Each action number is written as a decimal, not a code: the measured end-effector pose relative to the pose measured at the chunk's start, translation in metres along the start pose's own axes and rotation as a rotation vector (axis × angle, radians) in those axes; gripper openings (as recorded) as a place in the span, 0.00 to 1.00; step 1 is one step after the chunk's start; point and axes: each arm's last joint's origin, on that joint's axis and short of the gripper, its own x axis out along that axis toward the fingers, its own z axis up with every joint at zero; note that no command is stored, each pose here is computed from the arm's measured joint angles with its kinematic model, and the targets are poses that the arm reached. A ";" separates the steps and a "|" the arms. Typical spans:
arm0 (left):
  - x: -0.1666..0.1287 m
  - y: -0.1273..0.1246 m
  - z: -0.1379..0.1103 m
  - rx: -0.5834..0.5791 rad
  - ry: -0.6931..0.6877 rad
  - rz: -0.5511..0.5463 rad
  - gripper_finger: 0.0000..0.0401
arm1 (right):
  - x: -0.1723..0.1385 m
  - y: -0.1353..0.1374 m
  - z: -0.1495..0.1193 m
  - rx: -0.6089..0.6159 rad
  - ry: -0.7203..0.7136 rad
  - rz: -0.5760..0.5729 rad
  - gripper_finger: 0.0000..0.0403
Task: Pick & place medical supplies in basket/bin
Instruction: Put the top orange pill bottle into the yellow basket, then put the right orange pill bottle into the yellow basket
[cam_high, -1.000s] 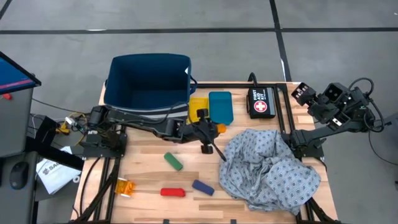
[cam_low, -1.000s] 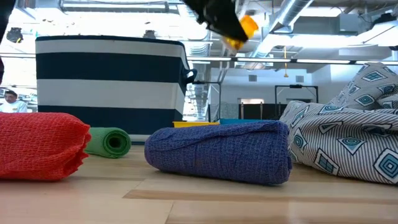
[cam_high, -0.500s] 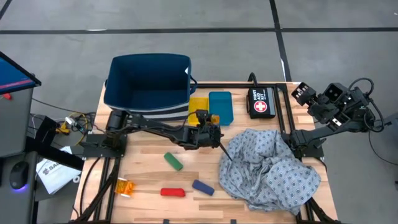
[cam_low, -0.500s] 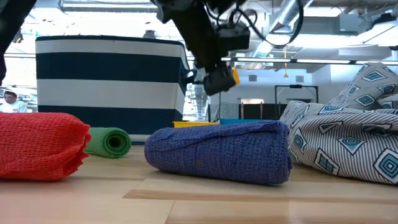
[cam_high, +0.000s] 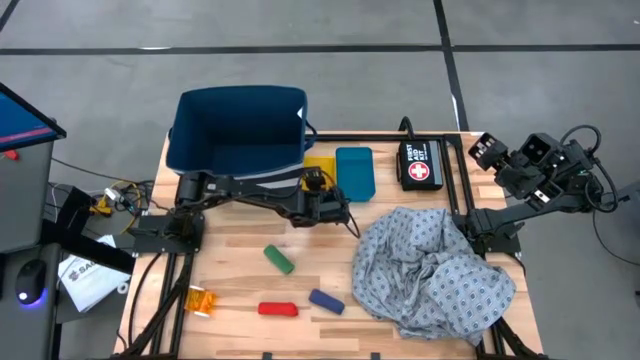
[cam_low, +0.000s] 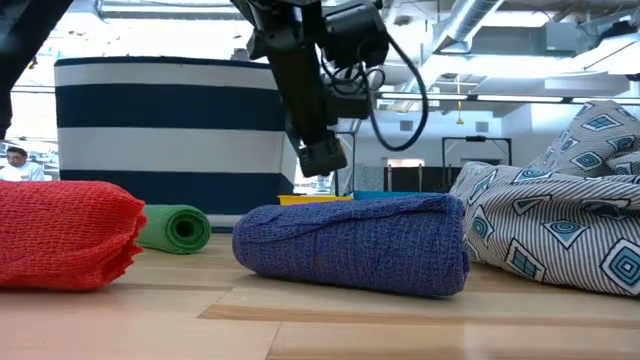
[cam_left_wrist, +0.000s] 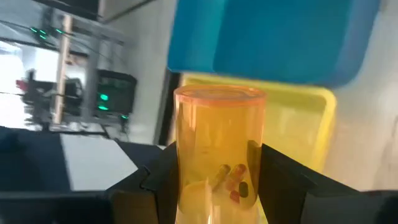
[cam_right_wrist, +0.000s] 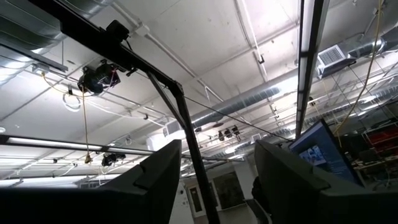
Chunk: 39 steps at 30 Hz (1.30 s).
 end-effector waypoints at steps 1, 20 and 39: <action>0.002 0.001 -0.001 0.000 0.009 -0.009 0.41 | 0.000 0.000 0.000 0.003 0.000 0.000 0.50; 0.013 0.006 -0.006 0.017 0.052 -0.104 0.58 | 0.000 0.000 0.000 0.009 0.004 -0.001 0.50; -0.053 0.029 0.006 -0.073 -0.148 -0.262 0.61 | 0.000 -0.001 -0.001 0.010 0.015 -0.006 0.50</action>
